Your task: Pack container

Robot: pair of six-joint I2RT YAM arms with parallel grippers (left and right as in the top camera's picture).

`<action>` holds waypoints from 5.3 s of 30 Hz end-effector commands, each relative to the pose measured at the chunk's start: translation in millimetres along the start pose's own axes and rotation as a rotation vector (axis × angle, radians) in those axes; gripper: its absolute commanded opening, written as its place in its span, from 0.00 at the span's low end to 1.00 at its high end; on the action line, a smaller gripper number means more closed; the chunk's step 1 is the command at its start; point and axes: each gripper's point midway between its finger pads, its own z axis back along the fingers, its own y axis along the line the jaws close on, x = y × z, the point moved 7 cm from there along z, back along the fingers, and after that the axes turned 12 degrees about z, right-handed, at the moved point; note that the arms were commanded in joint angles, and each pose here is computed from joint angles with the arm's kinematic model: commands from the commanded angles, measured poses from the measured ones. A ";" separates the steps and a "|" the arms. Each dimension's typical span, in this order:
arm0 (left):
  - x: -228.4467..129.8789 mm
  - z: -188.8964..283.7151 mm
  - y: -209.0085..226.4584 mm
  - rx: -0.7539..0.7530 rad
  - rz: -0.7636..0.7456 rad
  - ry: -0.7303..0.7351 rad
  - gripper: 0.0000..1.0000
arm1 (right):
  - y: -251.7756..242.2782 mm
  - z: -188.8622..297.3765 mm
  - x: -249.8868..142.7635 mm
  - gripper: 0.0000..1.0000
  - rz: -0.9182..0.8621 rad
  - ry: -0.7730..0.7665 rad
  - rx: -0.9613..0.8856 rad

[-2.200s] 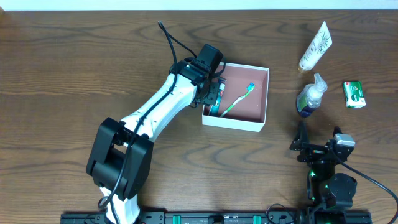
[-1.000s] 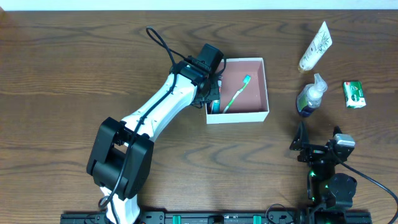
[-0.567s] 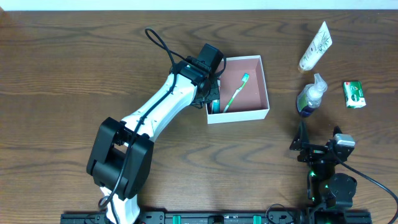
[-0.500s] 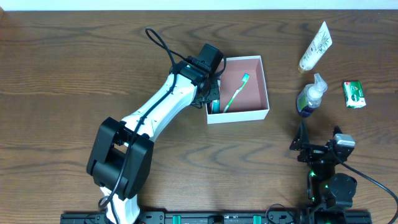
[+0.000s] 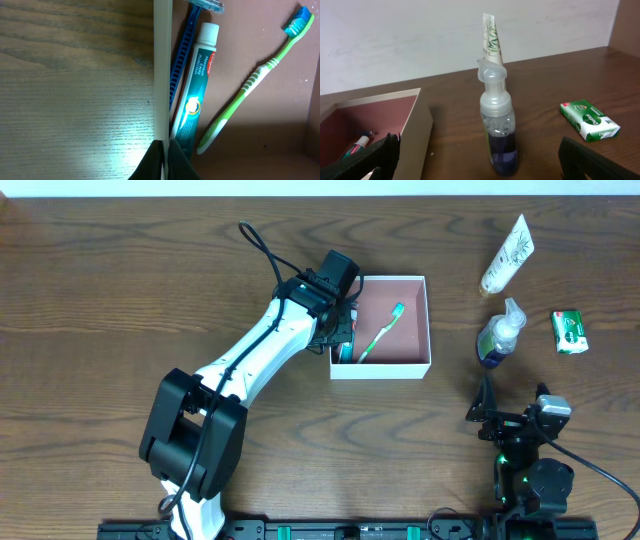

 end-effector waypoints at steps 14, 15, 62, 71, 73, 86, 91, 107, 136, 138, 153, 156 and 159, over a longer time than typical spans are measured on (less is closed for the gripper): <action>7.2 9.2 -3.7 -0.010 -0.011 -0.029 0.22 | -1.3 0.0 -1.1 0.99 0.014 0.001 -0.006; 9.9 16.3 -6.0 -0.025 -0.011 -0.045 0.22 | -1.3 0.0 -1.1 0.99 0.014 0.001 -0.006; -157.2 260.2 224.5 -0.126 0.271 -0.795 0.95 | -1.3 0.0 -1.1 0.99 0.014 0.001 -0.006; -160.2 244.6 227.8 -0.119 0.270 -0.785 0.98 | -1.3 0.0 -0.9 0.99 0.008 0.000 -0.005; -160.4 244.4 227.9 -0.118 0.270 -0.783 0.98 | -1.2 0.0 -0.9 0.99 -0.036 0.000 -0.005; -161.2 243.3 228.4 -0.113 0.270 -0.776 0.98 | 40.5 12.1 31.6 0.99 -0.167 -0.146 0.436; -161.2 243.3 228.4 -0.113 0.270 -0.776 0.98 | 41.1 26.4 75.1 0.99 0.062 -0.336 0.429; -161.2 243.3 228.4 -0.113 0.270 -0.776 0.98 | 11.7 -8.2 202.3 0.99 0.267 0.161 0.175; -161.2 243.3 228.4 -0.113 0.270 -0.776 0.98 | -7.1 -169.5 116.9 0.99 0.453 1.100 0.260; -161.2 243.3 228.4 -0.113 0.270 -0.776 0.98 | -6.8 -173.8 108.7 0.99 0.451 1.125 0.269; -161.2 243.3 228.4 -0.113 0.270 -0.776 0.98 | -13.5 -197.0 58.6 0.68 0.375 1.262 0.284; -161.2 243.3 228.4 -0.113 0.270 -0.776 0.98 | -12.3 -199.3 54.0 0.70 0.348 1.262 0.315; -161.2 243.3 228.4 -0.113 0.270 -0.776 0.98 | -14.3 -200.3 50.3 0.67 0.341 1.273 0.315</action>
